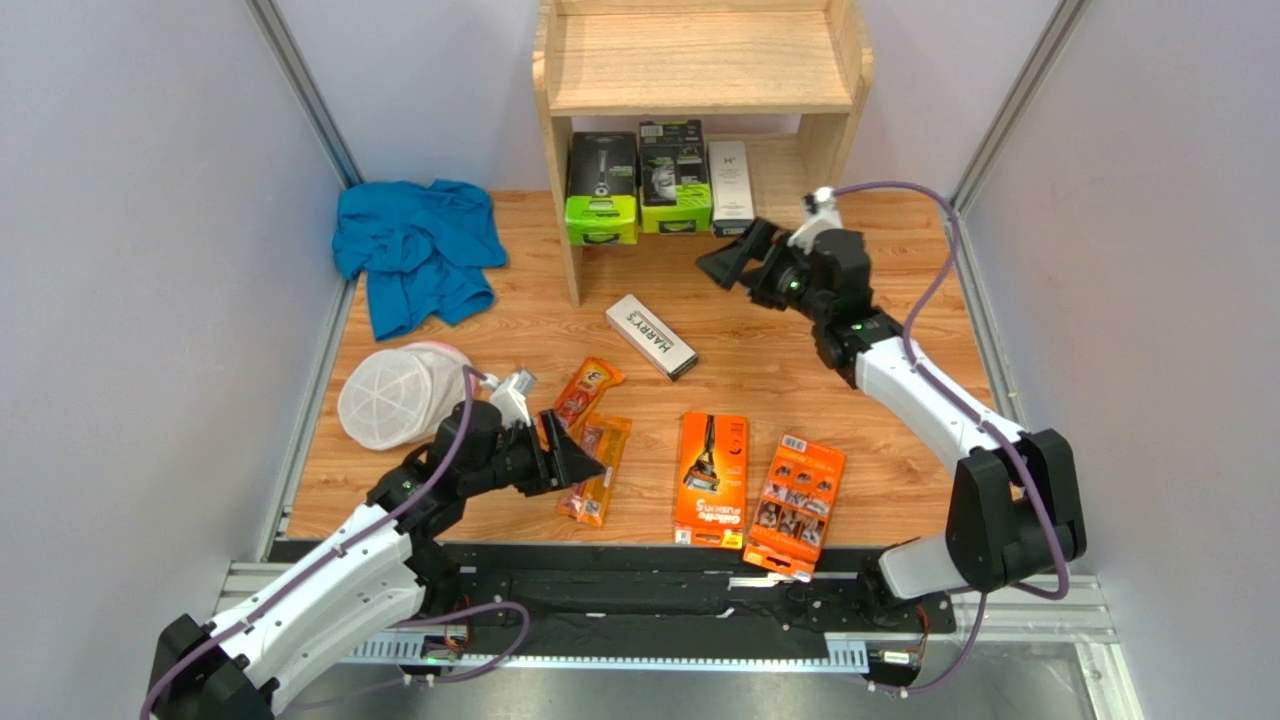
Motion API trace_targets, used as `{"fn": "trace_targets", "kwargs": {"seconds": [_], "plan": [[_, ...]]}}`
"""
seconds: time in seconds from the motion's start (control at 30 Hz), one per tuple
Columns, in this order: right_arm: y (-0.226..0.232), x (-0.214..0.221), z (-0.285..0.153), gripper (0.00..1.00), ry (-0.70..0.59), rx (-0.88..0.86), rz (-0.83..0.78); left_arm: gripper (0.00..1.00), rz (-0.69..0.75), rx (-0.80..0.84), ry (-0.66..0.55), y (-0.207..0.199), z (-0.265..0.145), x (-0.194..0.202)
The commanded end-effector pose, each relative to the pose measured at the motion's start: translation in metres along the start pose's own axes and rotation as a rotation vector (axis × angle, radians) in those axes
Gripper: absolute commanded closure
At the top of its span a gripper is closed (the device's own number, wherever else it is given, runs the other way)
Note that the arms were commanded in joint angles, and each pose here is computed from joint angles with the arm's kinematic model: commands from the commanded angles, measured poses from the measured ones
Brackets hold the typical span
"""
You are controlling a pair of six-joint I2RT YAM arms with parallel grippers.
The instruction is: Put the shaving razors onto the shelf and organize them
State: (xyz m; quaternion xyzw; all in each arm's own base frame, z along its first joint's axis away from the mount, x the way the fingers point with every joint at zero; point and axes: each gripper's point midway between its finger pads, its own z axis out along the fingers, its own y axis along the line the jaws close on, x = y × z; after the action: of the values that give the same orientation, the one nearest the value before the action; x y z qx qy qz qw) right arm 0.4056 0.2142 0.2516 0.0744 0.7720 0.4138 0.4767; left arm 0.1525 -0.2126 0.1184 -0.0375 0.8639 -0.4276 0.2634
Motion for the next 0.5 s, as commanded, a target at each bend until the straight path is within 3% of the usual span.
{"fn": "trace_targets", "kwargs": {"seconds": [0.0,0.27,0.47], "plan": [[-0.028,0.056,-0.001,0.0,0.143,0.185,-0.248,0.33,-0.01,0.018,-0.007,-0.009,-0.003,-0.01],[-0.086,0.113,0.003,0.0,0.144,0.342,-0.2,0.32,-0.055,0.113,-0.043,-0.026,-0.013,-0.036],[-0.101,0.137,0.023,0.0,0.165,0.405,-0.191,0.32,-0.083,0.204,-0.05,-0.037,-0.02,-0.048]]}}
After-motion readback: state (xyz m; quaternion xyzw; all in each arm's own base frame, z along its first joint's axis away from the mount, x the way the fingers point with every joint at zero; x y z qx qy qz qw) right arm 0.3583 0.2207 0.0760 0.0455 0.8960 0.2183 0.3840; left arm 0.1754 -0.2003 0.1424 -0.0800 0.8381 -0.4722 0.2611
